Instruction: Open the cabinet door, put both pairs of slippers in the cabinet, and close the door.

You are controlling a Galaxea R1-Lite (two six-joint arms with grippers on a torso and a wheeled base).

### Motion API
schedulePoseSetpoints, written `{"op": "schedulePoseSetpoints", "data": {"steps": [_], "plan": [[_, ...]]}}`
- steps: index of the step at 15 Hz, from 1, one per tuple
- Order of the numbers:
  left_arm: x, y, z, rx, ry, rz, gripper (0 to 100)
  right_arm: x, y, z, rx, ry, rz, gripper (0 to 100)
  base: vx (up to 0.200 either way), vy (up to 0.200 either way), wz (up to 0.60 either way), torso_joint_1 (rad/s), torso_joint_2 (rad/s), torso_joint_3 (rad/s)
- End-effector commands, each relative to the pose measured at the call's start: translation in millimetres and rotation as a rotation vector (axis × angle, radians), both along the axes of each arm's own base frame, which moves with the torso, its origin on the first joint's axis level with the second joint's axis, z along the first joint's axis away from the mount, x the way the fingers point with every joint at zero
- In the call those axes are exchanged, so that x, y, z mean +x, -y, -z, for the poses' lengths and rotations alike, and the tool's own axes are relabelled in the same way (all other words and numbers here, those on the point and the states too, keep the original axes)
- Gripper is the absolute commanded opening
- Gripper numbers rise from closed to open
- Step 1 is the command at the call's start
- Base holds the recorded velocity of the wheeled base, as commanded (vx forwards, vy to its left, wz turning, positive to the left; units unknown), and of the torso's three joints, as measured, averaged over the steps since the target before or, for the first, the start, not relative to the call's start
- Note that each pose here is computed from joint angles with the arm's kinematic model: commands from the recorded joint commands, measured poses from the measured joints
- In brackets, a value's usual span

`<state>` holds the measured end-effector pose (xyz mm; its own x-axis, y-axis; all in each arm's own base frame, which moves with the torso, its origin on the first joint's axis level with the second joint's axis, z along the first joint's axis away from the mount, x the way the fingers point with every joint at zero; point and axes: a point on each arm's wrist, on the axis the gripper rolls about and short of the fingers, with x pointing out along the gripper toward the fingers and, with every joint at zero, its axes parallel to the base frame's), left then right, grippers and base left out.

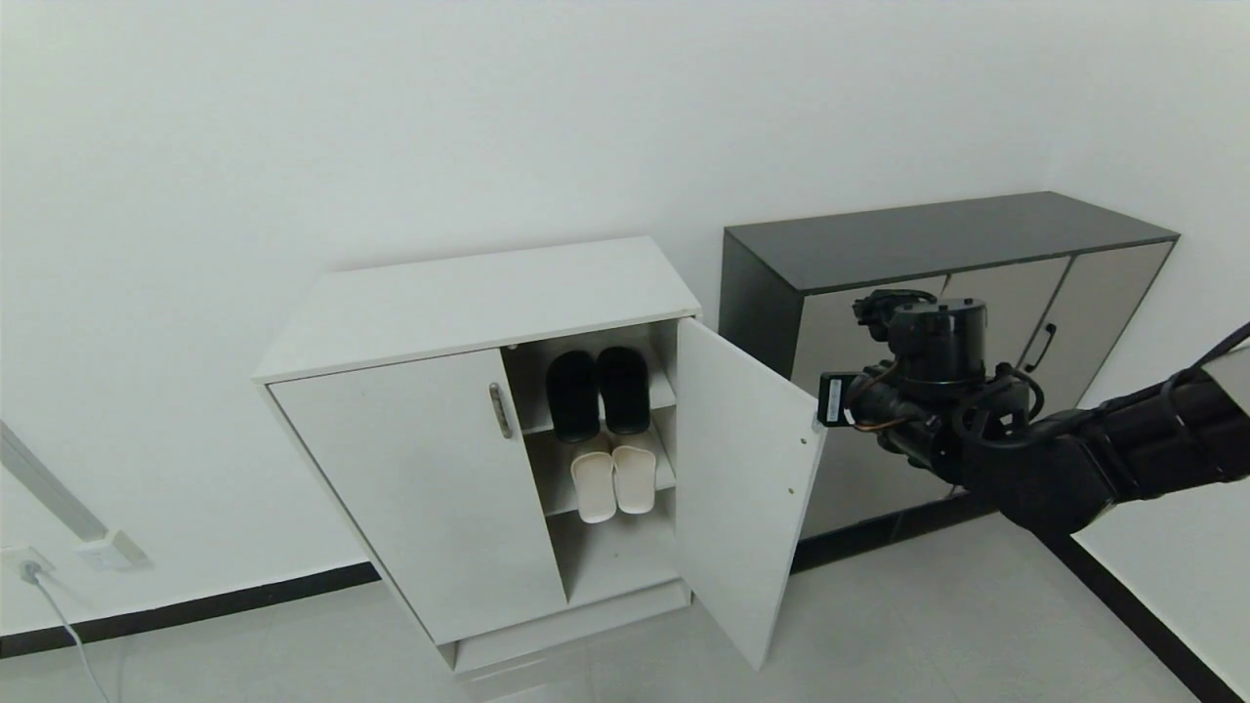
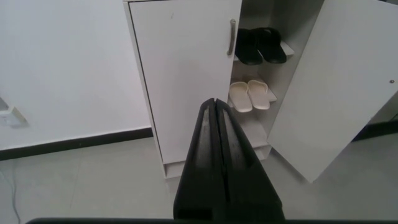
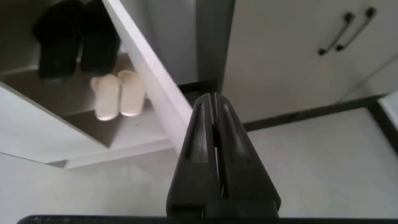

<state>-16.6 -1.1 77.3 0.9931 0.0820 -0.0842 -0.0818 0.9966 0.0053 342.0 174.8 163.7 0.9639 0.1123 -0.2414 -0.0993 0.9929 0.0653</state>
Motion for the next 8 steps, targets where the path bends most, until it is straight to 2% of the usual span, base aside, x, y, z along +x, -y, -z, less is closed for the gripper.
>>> {"op": "schedulePoseSetpoints", "data": {"steps": [1,8], "plan": [[0.1,0.0,0.0,0.000,-0.002,-0.001,0,8.9,1.2,7.9,0.002,-0.016,-0.007,0,0.000,0.000,0.00,0.000,0.00,0.000],[0.1,0.0,0.0,0.001,-0.002,-0.002,0,42.8,13.3,19.0,0.024,-0.025,-0.021,0,0.000,0.000,0.00,0.000,0.00,0.000]]}}
